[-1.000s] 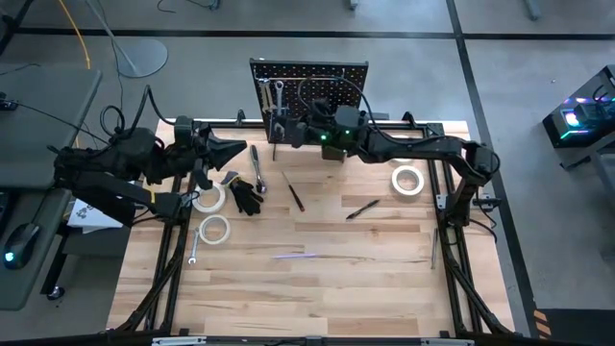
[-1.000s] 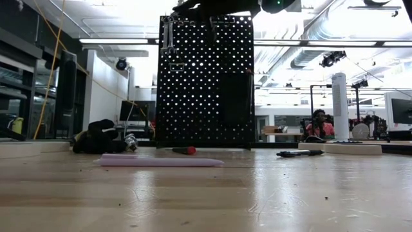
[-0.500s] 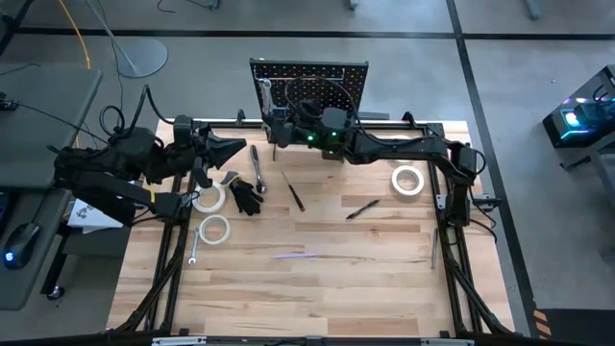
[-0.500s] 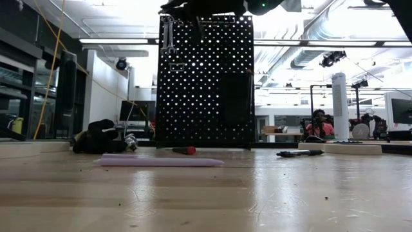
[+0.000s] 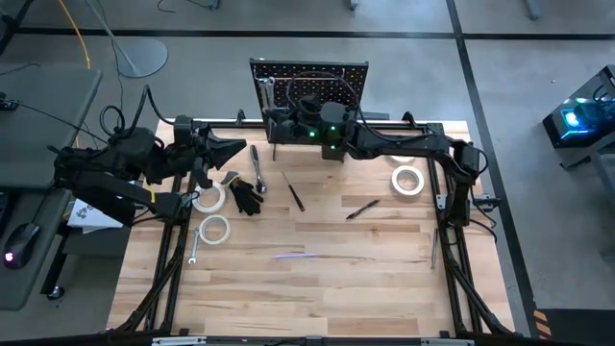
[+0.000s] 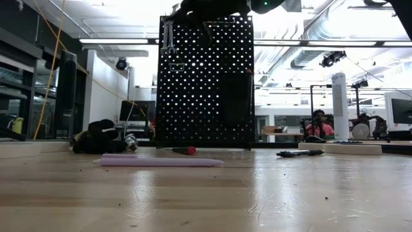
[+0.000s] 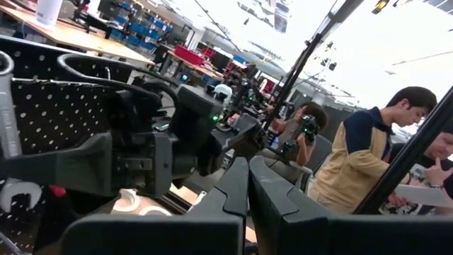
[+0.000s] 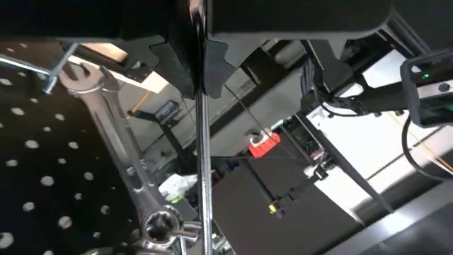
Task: Hang tools onto peg board
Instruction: Hang the wrench onto the peg board
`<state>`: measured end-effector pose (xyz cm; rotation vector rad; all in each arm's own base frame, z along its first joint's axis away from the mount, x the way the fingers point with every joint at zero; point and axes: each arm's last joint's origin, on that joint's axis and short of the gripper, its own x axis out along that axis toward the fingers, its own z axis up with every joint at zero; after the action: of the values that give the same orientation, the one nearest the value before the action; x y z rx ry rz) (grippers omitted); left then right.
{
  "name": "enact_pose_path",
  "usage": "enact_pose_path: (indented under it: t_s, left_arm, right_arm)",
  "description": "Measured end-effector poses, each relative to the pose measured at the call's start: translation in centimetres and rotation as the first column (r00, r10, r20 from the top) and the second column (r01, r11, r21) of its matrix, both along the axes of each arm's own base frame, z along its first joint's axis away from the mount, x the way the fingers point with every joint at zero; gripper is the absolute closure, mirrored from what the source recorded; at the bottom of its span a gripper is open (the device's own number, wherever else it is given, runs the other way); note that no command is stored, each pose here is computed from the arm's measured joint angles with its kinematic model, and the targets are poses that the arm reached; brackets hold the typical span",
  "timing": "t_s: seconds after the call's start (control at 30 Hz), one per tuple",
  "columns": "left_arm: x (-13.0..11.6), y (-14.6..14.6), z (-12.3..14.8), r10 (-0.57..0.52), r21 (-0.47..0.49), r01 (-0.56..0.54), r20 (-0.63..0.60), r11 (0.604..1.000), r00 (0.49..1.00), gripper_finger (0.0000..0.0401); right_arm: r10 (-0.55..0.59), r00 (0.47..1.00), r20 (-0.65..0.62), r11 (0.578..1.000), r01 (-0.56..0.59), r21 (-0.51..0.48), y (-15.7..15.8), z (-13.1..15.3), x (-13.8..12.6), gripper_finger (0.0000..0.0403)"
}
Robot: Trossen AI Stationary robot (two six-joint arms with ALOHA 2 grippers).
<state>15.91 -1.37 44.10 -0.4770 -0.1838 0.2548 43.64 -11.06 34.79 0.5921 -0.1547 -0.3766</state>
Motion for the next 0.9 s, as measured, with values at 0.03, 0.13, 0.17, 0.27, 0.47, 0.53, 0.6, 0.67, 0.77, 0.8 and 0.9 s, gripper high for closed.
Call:
enact_pose_path:
  t_s: [0.03, 0.13, 0.17, 0.27, 0.47, 0.53, 0.6, 0.67, 0.77, 0.8, 0.9]
  left_arm:
    - [0.0, 0.0, 0.0, 0.0, 0.0, 0.0, 0.0, 1.0, 1.0, 0.0401]
    - [0.0, 0.0, 0.0, 0.0, 0.001, 0.0, -0.004, 1.0, 1.0, 0.0401]
    - [0.0, 0.0, -0.1, 0.0, 0.001, 0.0, -0.005, 1.0, 1.0, 0.0401]
    - [0.0, 0.0, -0.1, 0.0, 0.001, 0.0, -0.007, 1.0, 1.0, 0.0401]
    - [0.0, 0.0, -0.1, 0.0, 0.001, 0.0, -0.008, 1.0, 1.0, 0.0401]
    - [0.0, 0.0, -0.1, 0.0, 0.001, 0.0, -0.007, 1.0, 1.0, 0.0401]
    - [0.0, 0.0, -0.1, 0.0, 0.001, 0.0, -0.007, 1.0, 1.0, 0.0401]
    - [0.0, 0.0, -0.1, 0.0, 0.001, 0.0, -0.007, 1.0, 1.0, 0.0401]
    - [0.0, 0.0, -0.1, 0.0, 0.0, 0.0, -0.007, 1.0, 1.0, 0.0401]
    - [0.0, 0.0, -0.1, 0.0, 0.001, 0.0, -0.007, 1.0, 1.0, 0.0401]
    - [0.0, 0.0, -0.1, 0.0, 0.0, 0.0, -0.007, 1.0, 1.0, 0.0401]
  right_arm:
    - [-0.005, 1.0, -0.009, 1.0, 0.005, 0.002, 0.0, 0.1, -0.1, 0.0403]
    - [-0.029, 0.998, -0.047, 1.0, 0.028, -0.005, 0.0, 0.1, -0.4, 0.0403]
    - [-0.029, 0.998, -0.051, 0.999, 0.029, -0.014, 0.1, 0.1, -0.4, 0.0403]
    - [-0.033, 0.998, -0.05, 0.999, 0.032, -0.015, -0.1, 0.3, -0.6, 0.0403]
    - [-0.069, 0.993, -0.094, 0.998, 0.069, 0.001, -0.2, -0.1, -0.7, 0.0403]
    - [-0.07, 0.993, -0.094, 0.997, 0.071, 0.002, -0.2, -0.1, -0.7, 0.0403]
    - [-0.073, 0.992, -0.098, 0.997, 0.074, 0.004, -0.3, -0.1, -0.7, 0.0403]
    - [-0.074, 0.991, -0.114, 0.997, 0.076, 0.009, -0.4, -0.3, -0.8, 0.0403]
    - [-0.075, 0.988, -0.134, 0.996, 0.081, 0.038, -0.5, -0.6, -0.8, 0.0402]
    - [-0.076, 0.987, -0.142, 0.996, 0.083, 0.045, -0.6, -0.7, -0.9, 0.0402]
    - [-0.079, 0.985, -0.156, 0.995, 0.088, 0.051, -0.7, -0.7, -0.9, 0.0393]
